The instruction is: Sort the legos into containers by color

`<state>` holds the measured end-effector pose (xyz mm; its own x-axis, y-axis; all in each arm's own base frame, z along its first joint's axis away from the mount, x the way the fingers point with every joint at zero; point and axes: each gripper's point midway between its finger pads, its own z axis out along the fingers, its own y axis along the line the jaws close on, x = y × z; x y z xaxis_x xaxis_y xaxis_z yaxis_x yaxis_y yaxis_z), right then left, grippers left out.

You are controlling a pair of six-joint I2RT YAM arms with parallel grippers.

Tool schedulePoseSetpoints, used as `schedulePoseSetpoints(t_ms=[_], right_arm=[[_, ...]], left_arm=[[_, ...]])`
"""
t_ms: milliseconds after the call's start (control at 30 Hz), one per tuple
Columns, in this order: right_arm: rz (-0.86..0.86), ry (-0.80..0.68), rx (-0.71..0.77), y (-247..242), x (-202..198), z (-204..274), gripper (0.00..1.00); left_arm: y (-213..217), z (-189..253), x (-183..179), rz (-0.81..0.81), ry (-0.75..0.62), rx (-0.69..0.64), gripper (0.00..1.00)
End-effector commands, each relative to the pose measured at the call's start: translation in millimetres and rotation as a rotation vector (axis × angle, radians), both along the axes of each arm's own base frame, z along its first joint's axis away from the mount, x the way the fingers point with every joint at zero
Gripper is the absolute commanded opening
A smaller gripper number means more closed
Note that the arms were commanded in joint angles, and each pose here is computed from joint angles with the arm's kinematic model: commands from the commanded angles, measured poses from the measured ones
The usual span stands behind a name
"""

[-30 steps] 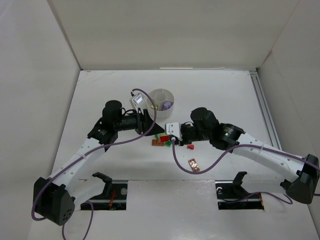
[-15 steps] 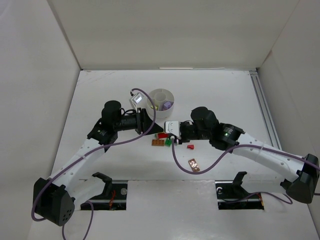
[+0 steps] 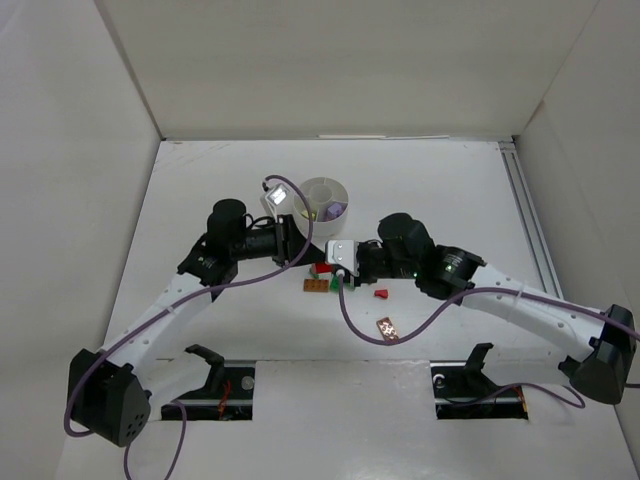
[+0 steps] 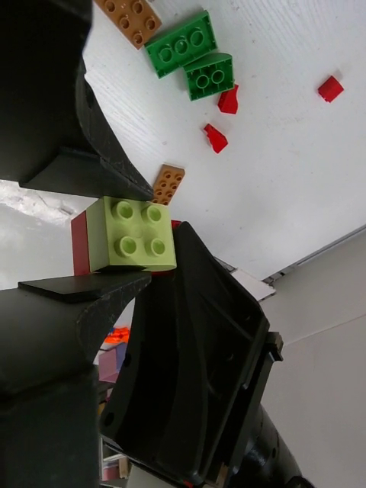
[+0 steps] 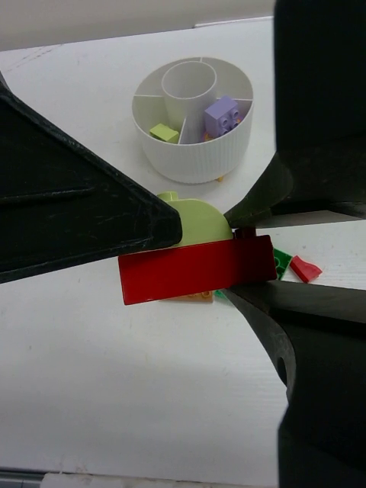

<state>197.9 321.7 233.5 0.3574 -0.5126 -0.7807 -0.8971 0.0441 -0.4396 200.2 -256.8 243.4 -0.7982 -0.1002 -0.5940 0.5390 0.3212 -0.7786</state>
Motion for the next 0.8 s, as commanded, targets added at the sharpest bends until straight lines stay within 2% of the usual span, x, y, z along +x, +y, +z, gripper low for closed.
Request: schedulePoseSetpoints(t_ms=[0, 133, 267, 433, 600, 700, 733, 767], right_arm=[[0.071, -0.025, 0.06, 14.2, -13.5, 24.6, 0.0], [0.147, 0.049, 0.008, 16.2, -41.4, -1.4, 0.0], [0.202, 0.113, 0.028, 11.5, -72.1, -9.2, 0.0], [0.197, 0.137, 0.064, 0.3, -82.2, -7.2, 0.0], [0.164, 0.109, 0.078, -5.9, -78.2, 0.8, 0.0], [-0.044, 0.098, 0.109, -13.2, -48.8, 8.0, 0.0], [-0.232, 0.053, 0.119, -26.0, -20.0, 11.9, 0.0], [-0.33, 0.043, 0.127, -34.2, -7.5, 10.9, 0.0]], left_arm=[[0.7, 6.0, 27.9, 0.121, 0.011, 0.033, 0.0], [21.8, -3.3, 70.9, 0.329, 0.09, 0.06, 0.0], [37.5, 5.6, 103.6, 0.495, 0.082, 0.07, 0.0], [54.6, 0.1, 127.2, 0.628, 0.093, 0.139, 0.0], [56.5, 7.0, 140.2, 0.643, 0.062, 0.145, 0.0], [61.4, 8.6, 151.3, 0.686, 0.054, 0.172, 0.0], [62.8, 7.5, 155.2, 0.695, 0.05, 0.188, 0.0], [65.4, 0.3, 155.2, 0.699, 0.075, 0.228, 0.0]])
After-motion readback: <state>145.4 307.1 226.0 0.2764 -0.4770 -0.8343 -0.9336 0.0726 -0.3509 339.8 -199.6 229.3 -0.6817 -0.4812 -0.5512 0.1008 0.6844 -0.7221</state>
